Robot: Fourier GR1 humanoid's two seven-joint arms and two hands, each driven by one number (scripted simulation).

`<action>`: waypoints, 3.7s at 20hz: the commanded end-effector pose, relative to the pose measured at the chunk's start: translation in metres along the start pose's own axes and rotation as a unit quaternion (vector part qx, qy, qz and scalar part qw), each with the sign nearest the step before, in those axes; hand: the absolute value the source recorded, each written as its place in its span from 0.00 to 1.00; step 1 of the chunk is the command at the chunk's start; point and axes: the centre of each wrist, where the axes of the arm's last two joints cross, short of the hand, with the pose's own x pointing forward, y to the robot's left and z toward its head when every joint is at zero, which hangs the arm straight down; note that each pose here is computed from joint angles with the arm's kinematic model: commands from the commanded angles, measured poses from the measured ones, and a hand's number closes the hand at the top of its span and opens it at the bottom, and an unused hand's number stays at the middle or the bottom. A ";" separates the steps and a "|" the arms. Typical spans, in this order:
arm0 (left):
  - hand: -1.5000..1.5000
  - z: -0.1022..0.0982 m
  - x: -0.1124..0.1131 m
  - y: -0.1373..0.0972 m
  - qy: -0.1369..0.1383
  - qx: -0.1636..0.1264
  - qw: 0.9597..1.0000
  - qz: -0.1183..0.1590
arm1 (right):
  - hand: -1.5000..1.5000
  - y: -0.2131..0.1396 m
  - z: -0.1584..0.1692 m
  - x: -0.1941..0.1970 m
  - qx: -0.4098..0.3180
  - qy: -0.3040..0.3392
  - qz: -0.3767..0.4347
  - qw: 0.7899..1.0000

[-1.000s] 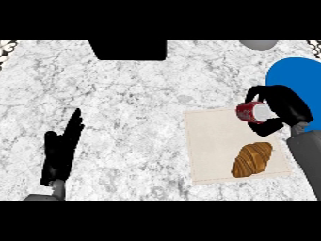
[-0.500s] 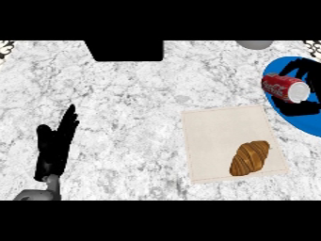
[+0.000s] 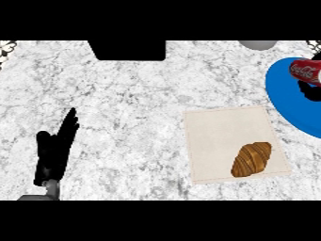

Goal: Pick the can from the placemat and place it in the plate

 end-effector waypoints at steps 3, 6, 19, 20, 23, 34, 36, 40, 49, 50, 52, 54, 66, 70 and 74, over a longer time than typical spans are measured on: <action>0.50 -0.011 0.023 -0.005 -0.009 -0.003 1.000 -0.004 | 1.00 -0.015 -0.021 -0.048 0.004 0.037 0.007 0.999; 0.50 -0.003 0.017 -0.018 -0.009 -0.008 1.000 0.000 | 1.00 -0.004 -0.017 -0.072 0.017 0.051 0.023 0.998; 0.50 -0.013 0.016 -0.010 -0.017 -0.011 1.000 -0.006 | 1.00 0.013 -0.019 -0.091 0.216 0.127 0.038 0.967; 0.50 -0.009 -0.003 -0.024 -0.009 -0.011 1.000 0.002 | 1.00 0.006 0.000 -0.116 0.228 0.129 0.042 0.964; 0.50 -0.014 0.022 -0.007 -0.017 -0.017 1.000 -0.002 | 0.00 0.009 0.004 -0.121 0.247 0.126 0.033 0.960; 0.50 -0.010 -0.001 -0.004 -0.004 -0.005 1.000 0.000 | 0.00 -0.015 -0.004 -0.124 0.104 0.002 -0.296 0.950; 0.50 -0.010 0.002 -0.002 -0.007 -0.008 1.000 -0.006 | 0.00 -0.024 0.006 -0.138 0.084 0.021 -0.333 0.939; 0.50 -0.005 0.009 -0.011 -0.014 -0.006 1.000 -0.001 | 0.00 -0.052 0.014 -0.153 0.097 0.020 -0.378 0.921; 0.50 -0.004 0.014 -0.014 -0.016 -0.018 1.000 -0.001 | 0.00 -0.028 0.039 -0.166 0.100 -0.010 -0.400 0.911; 0.50 -0.007 0.006 -0.009 -0.014 -0.016 1.000 0.000 | 0.00 -0.037 0.043 -0.172 0.103 -0.009 -0.401 0.910; 0.50 -0.009 0.013 -0.009 -0.014 -0.018 1.000 0.000 | 0.00 -0.022 0.048 -0.171 0.100 -0.017 -0.400 0.911; 0.50 -0.013 0.014 -0.018 -0.012 -0.014 1.000 -0.001 | 0.00 -0.028 0.041 -0.168 0.107 -0.010 -0.397 0.912; 0.50 -0.017 0.011 0.002 -0.020 -0.016 1.000 -0.006 | 0.00 -0.016 0.061 -0.179 0.088 0.030 -0.335 0.938; 0.50 -0.025 0.029 -0.009 -0.014 -0.023 1.000 -0.007 | 0.00 -0.018 0.054 -0.175 0.083 0.038 -0.326 0.941; 0.50 -0.023 0.016 -0.009 -0.011 -0.019 1.000 -0.006 | 0.00 -0.016 0.074 -0.187 0.082 0.052 -0.312 0.945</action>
